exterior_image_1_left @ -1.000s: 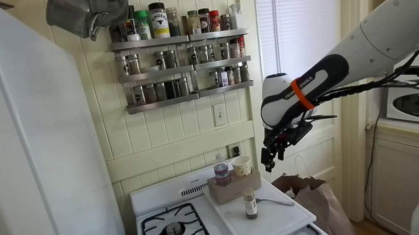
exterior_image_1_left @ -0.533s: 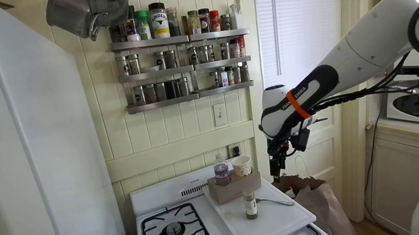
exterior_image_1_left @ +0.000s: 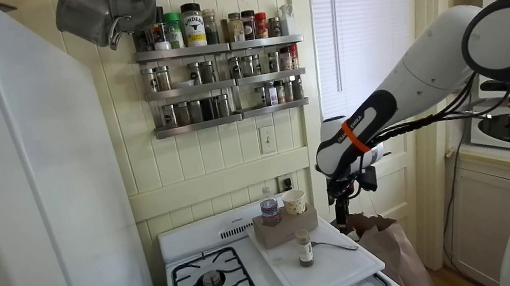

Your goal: Put the fork in the coffee cup on the right.

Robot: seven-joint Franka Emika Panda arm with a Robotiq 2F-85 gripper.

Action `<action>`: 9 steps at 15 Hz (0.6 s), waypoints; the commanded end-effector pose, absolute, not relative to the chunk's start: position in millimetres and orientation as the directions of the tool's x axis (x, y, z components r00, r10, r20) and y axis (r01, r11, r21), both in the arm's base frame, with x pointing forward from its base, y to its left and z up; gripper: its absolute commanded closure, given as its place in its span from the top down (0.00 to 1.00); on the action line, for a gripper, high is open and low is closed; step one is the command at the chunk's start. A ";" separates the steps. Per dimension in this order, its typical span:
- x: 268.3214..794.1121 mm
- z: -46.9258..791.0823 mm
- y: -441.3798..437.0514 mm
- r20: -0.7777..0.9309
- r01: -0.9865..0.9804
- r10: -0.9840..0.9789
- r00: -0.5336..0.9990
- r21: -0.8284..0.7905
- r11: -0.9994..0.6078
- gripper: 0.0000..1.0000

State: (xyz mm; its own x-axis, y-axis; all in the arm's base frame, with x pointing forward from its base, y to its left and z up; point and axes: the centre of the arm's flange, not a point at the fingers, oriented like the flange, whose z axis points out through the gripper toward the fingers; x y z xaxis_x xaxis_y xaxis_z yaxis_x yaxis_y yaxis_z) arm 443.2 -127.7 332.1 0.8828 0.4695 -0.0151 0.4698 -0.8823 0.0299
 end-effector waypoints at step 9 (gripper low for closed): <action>499.0 264.8 -115.5 -0.068 0.426 0.421 0.905 0.108 -0.898 0.79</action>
